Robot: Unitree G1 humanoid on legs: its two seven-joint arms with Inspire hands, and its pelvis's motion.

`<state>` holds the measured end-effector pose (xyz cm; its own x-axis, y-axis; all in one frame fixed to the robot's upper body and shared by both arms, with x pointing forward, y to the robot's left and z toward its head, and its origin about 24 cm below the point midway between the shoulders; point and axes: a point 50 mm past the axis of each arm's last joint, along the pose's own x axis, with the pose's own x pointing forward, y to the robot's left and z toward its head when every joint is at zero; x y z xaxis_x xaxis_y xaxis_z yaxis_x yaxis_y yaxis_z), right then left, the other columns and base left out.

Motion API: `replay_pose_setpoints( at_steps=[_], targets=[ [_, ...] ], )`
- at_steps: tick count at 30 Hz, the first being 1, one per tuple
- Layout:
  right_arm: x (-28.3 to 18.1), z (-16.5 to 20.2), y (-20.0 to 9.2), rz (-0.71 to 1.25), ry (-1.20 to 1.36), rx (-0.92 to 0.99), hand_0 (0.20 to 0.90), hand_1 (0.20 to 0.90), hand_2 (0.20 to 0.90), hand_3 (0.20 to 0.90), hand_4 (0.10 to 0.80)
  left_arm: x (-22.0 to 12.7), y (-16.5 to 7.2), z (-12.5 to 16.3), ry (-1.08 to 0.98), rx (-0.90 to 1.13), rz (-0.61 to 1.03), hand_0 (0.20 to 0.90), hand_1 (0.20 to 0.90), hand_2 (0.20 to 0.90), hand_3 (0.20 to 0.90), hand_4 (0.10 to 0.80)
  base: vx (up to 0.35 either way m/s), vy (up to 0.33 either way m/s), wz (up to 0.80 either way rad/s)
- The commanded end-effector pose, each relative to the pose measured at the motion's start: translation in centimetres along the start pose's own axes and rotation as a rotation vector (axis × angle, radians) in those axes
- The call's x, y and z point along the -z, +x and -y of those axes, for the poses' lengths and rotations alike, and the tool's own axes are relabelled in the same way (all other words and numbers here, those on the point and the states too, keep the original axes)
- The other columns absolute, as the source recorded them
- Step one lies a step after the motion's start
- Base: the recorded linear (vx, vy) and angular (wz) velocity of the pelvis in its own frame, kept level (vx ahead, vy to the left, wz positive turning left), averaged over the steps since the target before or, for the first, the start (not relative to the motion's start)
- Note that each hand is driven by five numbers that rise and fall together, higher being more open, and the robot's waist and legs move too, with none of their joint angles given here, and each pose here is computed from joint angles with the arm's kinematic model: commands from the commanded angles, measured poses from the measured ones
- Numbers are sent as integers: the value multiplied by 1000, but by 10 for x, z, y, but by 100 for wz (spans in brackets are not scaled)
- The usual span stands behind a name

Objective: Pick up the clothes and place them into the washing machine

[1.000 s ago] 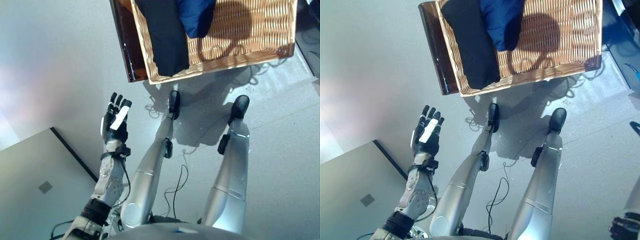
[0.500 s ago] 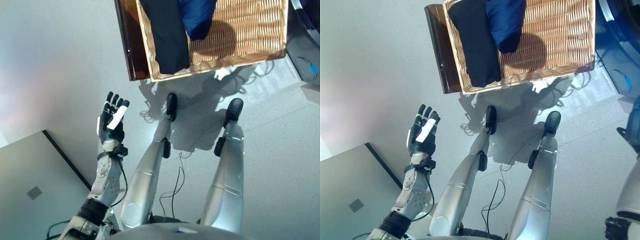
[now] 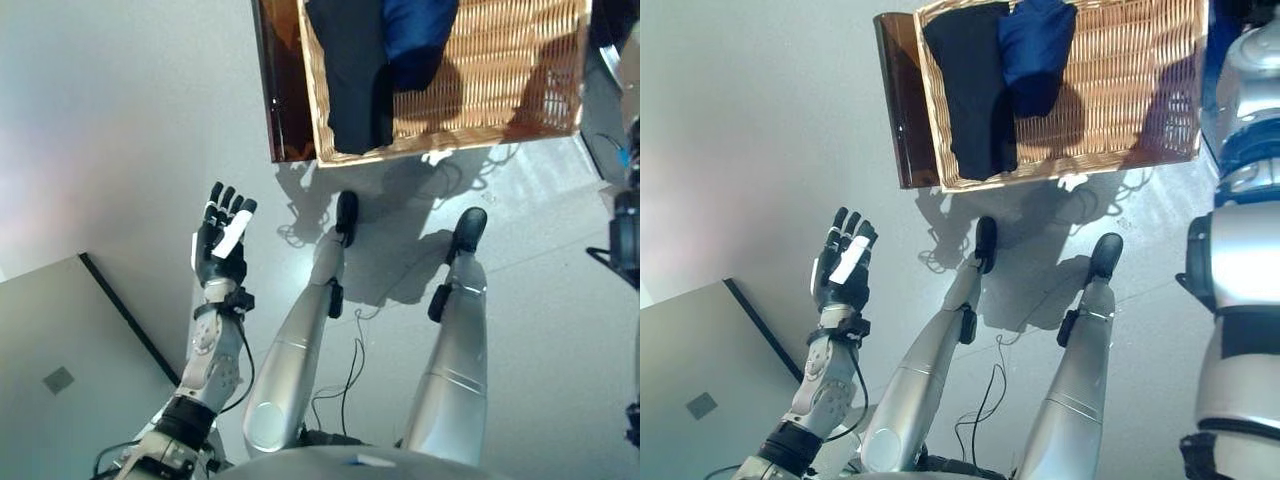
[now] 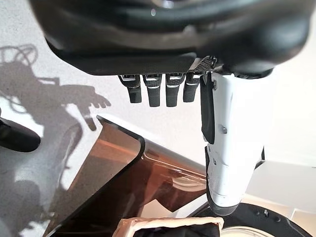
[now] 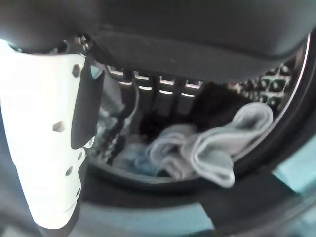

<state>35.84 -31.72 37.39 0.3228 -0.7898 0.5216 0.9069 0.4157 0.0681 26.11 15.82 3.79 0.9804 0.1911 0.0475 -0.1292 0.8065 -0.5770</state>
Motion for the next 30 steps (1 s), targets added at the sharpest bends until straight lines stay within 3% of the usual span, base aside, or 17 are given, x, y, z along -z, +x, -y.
replay_pose_setpoints(
  at_steps=[1, 10, 21, 30],
  targets=[
    [-25, 4, 2, 238, -92, 22, 900, 900, 900, 900, 800, -39, 5, -14, 8, -22, 197, 900, 900, 900, 900, 800, -18, 52, -7],
    [11, -23, -27, 260, -274, -87, 900, 900, 900, 900, 800, -36, 4, -17, -2, -40, 191, 900, 900, 900, 900, 800, 4, 16, -3],
    [85, -50, -97, 232, -430, -261, 900, 900, 900, 900, 800, -19, 6, -36, 47, -155, 128, 900, 900, 900, 900, 800, 22, -10, -1],
    [114, -63, -145, 233, -492, -404, 900, 900, 900, 900, 800, -13, 1, -46, 68, -186, 95, 900, 900, 900, 900, 800, 17, -4, -2]
  ],
)
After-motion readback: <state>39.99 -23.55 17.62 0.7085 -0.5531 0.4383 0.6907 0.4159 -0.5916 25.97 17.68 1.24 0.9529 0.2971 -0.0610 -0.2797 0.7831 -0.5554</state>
